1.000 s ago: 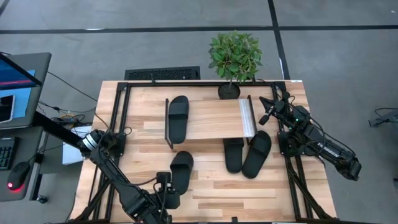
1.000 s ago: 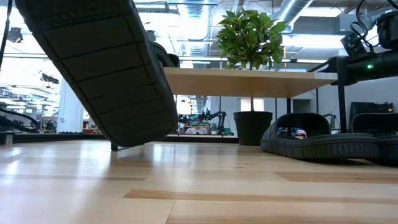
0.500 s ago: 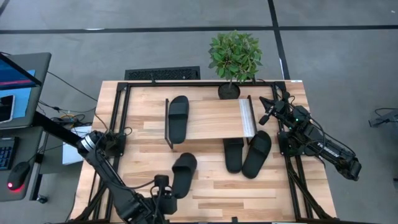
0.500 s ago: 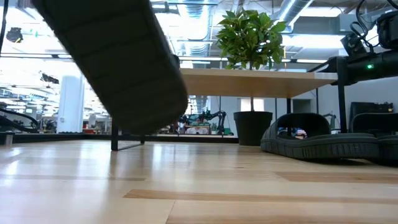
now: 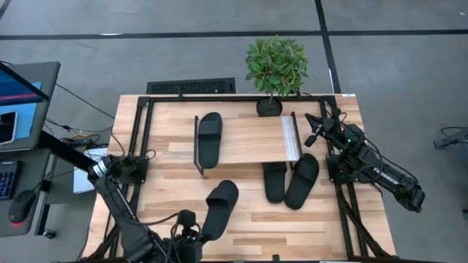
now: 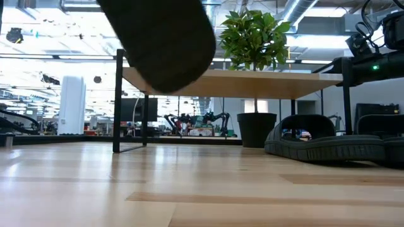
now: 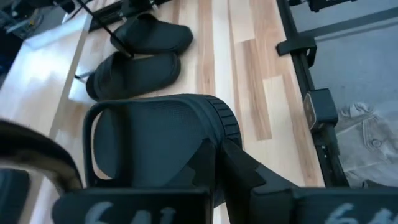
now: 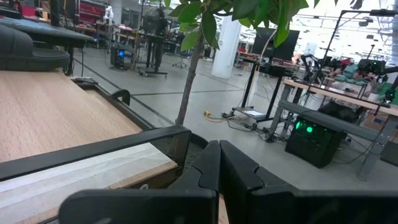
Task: Pick and place slides into the shelf
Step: Put the black slide on the shelf
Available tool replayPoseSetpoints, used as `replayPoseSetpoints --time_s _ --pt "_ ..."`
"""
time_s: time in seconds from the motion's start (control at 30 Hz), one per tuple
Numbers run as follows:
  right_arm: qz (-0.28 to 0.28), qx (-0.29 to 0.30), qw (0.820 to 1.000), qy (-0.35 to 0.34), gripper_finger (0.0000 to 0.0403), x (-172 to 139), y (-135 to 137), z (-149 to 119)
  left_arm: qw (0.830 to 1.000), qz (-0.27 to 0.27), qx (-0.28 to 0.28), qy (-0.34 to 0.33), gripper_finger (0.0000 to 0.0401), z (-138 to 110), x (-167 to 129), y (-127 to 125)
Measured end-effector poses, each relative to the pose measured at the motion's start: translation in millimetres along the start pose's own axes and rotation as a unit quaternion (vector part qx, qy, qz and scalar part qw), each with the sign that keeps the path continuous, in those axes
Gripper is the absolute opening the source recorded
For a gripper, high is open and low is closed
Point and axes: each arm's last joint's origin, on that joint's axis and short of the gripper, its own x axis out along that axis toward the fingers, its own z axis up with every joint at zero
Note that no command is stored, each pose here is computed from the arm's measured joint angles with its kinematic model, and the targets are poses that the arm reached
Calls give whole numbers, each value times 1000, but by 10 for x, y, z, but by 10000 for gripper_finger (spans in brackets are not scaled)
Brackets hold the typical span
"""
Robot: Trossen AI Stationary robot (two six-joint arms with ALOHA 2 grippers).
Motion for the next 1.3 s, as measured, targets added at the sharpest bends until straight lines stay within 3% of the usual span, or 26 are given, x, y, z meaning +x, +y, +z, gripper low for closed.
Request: replayPoseSetpoints --time_s 0.7,1.3 --pt "0 0 1000 0 0 0 0 -1 998 21 57 -14 0 317 -185 269" --pt "0 0 1000 0 0 0 0 0 991 52 125 -6 0 592 -83 647"
